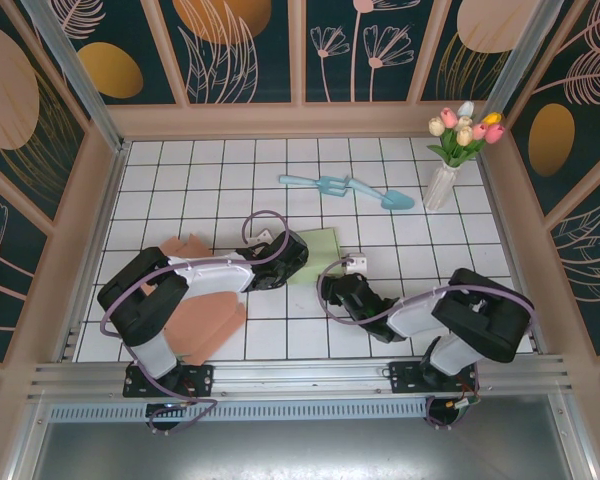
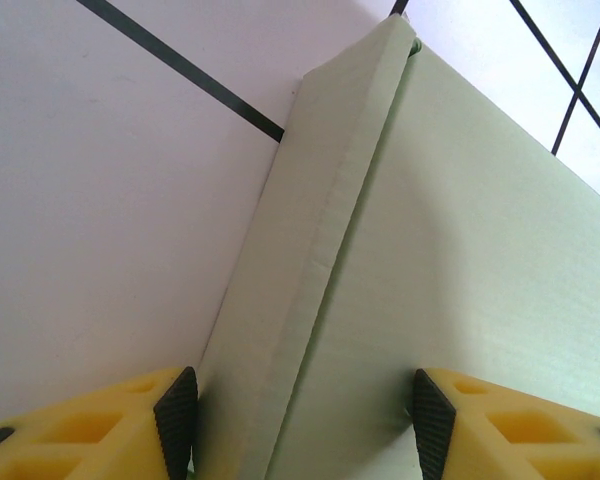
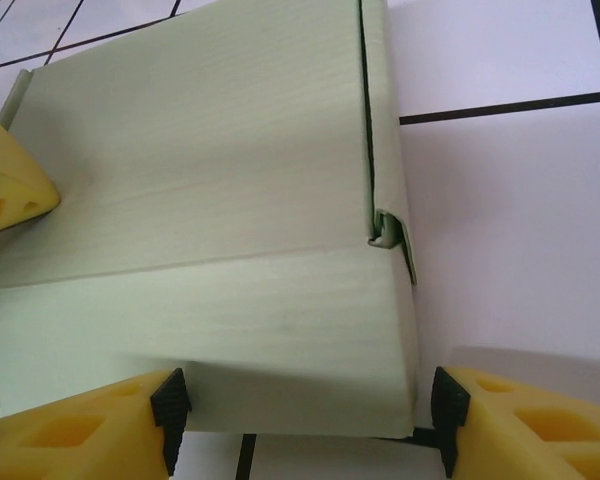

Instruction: Fold the paper box

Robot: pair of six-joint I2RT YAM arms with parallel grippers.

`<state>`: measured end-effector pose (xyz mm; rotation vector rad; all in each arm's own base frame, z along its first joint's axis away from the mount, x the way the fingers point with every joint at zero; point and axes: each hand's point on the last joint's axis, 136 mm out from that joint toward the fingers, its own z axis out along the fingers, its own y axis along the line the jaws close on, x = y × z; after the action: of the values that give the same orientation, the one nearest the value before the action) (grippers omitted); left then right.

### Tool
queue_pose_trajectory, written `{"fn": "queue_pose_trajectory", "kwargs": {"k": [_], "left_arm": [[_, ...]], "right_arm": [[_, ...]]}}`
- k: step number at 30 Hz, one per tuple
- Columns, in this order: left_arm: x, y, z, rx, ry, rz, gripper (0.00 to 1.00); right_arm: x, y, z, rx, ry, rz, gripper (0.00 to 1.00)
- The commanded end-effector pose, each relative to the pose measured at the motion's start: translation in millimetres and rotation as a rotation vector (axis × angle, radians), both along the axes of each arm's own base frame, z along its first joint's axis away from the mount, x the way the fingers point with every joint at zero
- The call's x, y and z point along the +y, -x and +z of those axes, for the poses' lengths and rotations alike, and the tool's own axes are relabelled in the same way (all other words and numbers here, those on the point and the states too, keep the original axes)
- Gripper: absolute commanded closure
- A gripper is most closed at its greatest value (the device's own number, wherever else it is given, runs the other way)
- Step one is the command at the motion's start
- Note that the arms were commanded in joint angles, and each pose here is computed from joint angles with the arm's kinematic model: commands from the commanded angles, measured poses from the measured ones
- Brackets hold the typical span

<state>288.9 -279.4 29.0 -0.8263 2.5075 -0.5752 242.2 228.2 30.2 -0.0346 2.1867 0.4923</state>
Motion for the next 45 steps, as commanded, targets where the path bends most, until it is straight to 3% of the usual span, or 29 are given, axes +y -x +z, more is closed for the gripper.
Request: {"fn": "queue_pose_trajectory", "kwargs": {"k": [1, 14, 23, 27, 35, 45], "left_arm": [[57, 54, -68, 0.254, -0.255, -0.007, 0.41], [61, 55, -68, 0.251, -0.267, -0.001, 0.41], [55, 31, -54, 0.161, -0.338, -0.058, 0.39], [50, 18, -51, 0.083, -0.370, -0.126, 0.39], [27, 1, -34, -0.106, -0.329, -0.308, 0.39], [23, -11, 2, -0.143, -0.328, -0.264, 0.34]], "right_arm": [[-12, 10, -6, 0.041, 0.043, -0.009, 0.31], [-31, 6, 29, -0.019, 0.061, -0.060, 0.31], [-26, -30, 63, -0.078, -0.119, -0.032, 0.28], [-23, -47, 74, -0.108, -0.133, -0.022, 0.29], [-4, -79, 57, -0.053, -0.127, 0.012, 0.32], [-5, -73, 22, 0.031, -0.120, -0.034, 0.44]]}}
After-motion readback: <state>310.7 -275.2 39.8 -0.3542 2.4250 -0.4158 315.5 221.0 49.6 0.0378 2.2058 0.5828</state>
